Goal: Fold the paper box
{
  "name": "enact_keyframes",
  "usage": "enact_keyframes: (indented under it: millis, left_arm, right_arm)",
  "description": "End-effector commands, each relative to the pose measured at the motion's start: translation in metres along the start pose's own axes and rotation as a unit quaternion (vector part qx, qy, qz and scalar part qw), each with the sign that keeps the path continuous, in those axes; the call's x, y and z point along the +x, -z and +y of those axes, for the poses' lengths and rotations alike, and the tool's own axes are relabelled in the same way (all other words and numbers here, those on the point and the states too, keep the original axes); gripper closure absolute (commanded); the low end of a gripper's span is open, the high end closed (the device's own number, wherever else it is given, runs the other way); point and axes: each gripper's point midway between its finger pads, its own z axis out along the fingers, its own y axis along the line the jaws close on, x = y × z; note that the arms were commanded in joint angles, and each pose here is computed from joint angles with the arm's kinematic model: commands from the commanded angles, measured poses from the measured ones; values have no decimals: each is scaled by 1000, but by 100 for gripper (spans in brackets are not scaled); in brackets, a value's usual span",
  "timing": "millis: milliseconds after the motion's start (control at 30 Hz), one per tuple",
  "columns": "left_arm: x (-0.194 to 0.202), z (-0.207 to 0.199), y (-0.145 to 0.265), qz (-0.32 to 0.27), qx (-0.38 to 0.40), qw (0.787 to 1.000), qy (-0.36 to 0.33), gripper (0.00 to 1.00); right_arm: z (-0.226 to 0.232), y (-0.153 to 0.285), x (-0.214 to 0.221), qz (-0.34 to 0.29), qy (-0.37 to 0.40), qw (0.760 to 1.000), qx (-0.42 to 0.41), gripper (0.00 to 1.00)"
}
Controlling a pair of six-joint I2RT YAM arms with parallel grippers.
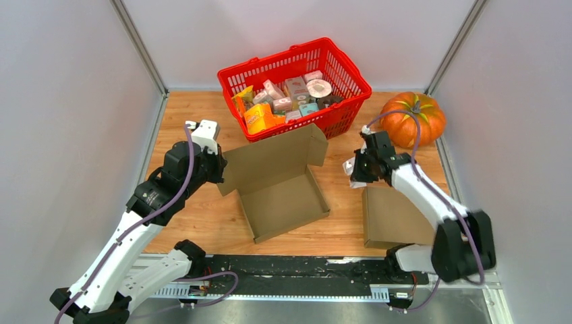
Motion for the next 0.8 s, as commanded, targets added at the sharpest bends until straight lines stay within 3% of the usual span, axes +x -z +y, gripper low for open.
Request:
enact_keyframes:
  millis: [0,133,267,300,333,367,400,433,467,533,567,667,767]
  left_arm:
    - [1,-1,5,10,4,1000,-8,100]
    - [2,-7,3,23,18,1000,-7,100]
    - [7,-12,4,48,27,998,-3,100]
    - [10,-12,5,56,28,998,-1,100]
    - [11,-11,5,61,25,998,3,100]
    - [11,-12,5,64,23,998,10,100]
    - [13,-12,6,70,24,997,13,100]
    - [14,-14,6,73,28,997,15,100]
    - [13,-16,7,75,31,996,19,100]
    - [15,-19,7,85,39,995,18,100]
    - [11,-21,8,84,42,995,19,100]
    - [8,-26,10,94,52,994,18,100]
    - [8,-27,11,103,55,993,17,100]
  right_arm:
    - [50,61,56,-7,29,995,-91,92]
    - [110,99,103,-25,82,978,-190,91]
    - [205,125,86,-131,141,933,-304,88]
    - [221,106,87,-110,159,935,-298,83]
    - [239,114,63,-143,180,927,-298,70]
    - [238,106,53,-143,190,935,-262,45]
    - [230,89,41,-134,198,946,-221,38]
    - [232,99,27,-148,199,944,-216,33]
    - [221,100,24,-155,212,944,-201,19]
    - [200,122,11,-203,211,937,-191,8]
    - [173,112,7,-208,210,941,-163,3]
    - [131,113,3,-218,184,945,-160,3]
    - [106,122,-20,-272,181,931,-162,3]
